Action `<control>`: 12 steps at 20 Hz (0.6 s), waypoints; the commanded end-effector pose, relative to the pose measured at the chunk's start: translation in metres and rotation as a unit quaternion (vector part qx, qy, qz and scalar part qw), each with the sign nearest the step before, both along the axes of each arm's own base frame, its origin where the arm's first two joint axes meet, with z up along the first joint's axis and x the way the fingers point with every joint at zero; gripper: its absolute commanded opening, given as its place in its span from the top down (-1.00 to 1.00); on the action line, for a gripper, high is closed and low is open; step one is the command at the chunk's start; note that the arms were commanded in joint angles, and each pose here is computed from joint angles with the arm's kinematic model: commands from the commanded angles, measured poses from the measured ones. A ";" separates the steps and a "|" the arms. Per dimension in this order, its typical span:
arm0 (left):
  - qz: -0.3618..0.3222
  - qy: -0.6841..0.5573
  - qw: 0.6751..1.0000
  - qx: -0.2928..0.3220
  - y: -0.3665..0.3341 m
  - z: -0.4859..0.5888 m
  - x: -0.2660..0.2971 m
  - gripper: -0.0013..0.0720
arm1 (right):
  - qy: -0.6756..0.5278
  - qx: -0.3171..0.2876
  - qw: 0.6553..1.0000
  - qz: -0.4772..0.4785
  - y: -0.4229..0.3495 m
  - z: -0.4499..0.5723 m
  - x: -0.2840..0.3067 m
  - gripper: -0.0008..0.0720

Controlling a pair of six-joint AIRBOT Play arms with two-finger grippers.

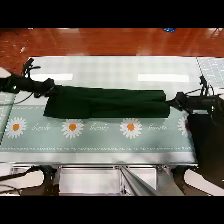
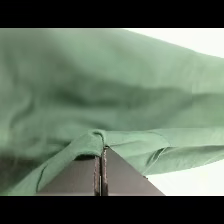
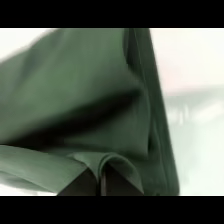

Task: Fold the shirts.

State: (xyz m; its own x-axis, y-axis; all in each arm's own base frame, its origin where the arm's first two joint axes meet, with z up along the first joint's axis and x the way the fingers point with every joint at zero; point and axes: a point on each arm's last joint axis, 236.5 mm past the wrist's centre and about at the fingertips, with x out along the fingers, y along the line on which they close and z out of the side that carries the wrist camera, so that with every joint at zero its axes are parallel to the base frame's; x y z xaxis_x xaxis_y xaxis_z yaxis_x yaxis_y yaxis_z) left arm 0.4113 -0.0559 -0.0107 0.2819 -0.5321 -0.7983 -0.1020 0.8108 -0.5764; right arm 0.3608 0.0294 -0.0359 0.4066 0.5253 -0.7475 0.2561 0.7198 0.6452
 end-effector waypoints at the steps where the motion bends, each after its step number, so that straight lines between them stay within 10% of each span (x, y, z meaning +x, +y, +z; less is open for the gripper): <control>1: -0.008 0.025 0.999 -0.018 -0.008 -0.009 0.038 0.92 | -0.008 0.008 1.000 0.011 -0.001 -0.002 0.040 0.89; 10: 0.001 0.067 0.997 -0.031 -0.003 -0.054 0.068 0.91 | 0.007 0.010 1.000 -0.021 -0.007 -0.028 0.085 0.85; 11: 0.002 0.074 0.997 -0.032 -0.004 -0.059 0.067 0.77 | 0.008 0.008 1.000 -0.025 -0.009 -0.031 0.086 0.38; 12: -0.005 0.084 0.996 -0.036 -0.006 -0.059 0.062 0.19 | 0.008 0.007 1.000 -0.025 -0.009 -0.032 0.087 -0.17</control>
